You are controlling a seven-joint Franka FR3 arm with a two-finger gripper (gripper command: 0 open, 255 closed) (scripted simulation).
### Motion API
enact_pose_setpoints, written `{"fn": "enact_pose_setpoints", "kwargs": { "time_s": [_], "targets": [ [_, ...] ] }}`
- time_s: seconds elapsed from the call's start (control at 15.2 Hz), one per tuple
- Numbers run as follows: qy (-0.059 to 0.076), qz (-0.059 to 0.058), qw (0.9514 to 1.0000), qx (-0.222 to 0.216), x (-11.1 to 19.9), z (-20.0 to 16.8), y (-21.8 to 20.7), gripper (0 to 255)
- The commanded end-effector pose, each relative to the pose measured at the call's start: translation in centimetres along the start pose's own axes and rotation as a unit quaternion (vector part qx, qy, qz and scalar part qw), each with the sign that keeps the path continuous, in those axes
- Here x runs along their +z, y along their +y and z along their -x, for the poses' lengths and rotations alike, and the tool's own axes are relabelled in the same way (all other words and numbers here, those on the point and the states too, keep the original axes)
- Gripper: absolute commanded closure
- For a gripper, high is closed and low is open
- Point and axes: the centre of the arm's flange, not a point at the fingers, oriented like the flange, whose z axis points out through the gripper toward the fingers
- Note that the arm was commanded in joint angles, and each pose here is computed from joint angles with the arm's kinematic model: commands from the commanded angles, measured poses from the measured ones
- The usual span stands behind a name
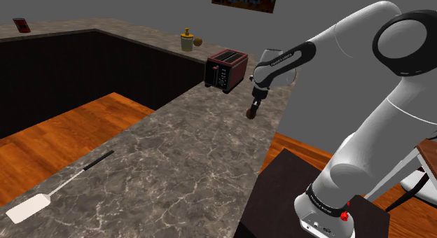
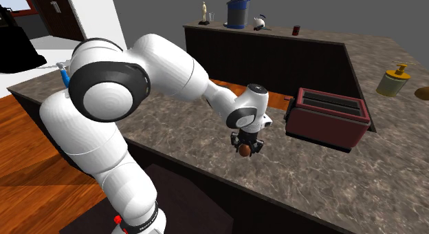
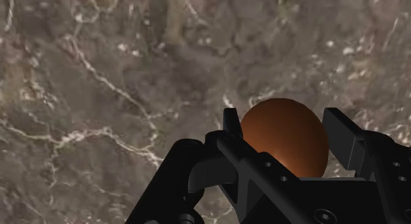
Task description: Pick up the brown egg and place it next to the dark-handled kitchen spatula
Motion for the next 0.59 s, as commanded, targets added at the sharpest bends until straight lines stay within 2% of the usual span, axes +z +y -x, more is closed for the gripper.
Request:
{"fn": "enact_pose_setpoints", "kwargs": {
  "time_s": [0.0,0.53],
  "targets": [
    [0.0,0.0,1.0,0.0,-0.8,0.0,0.0,255],
    [0.0,0.0,1.0,0.0,-5.1,-0.1,-0.2,255]
  ]
}}
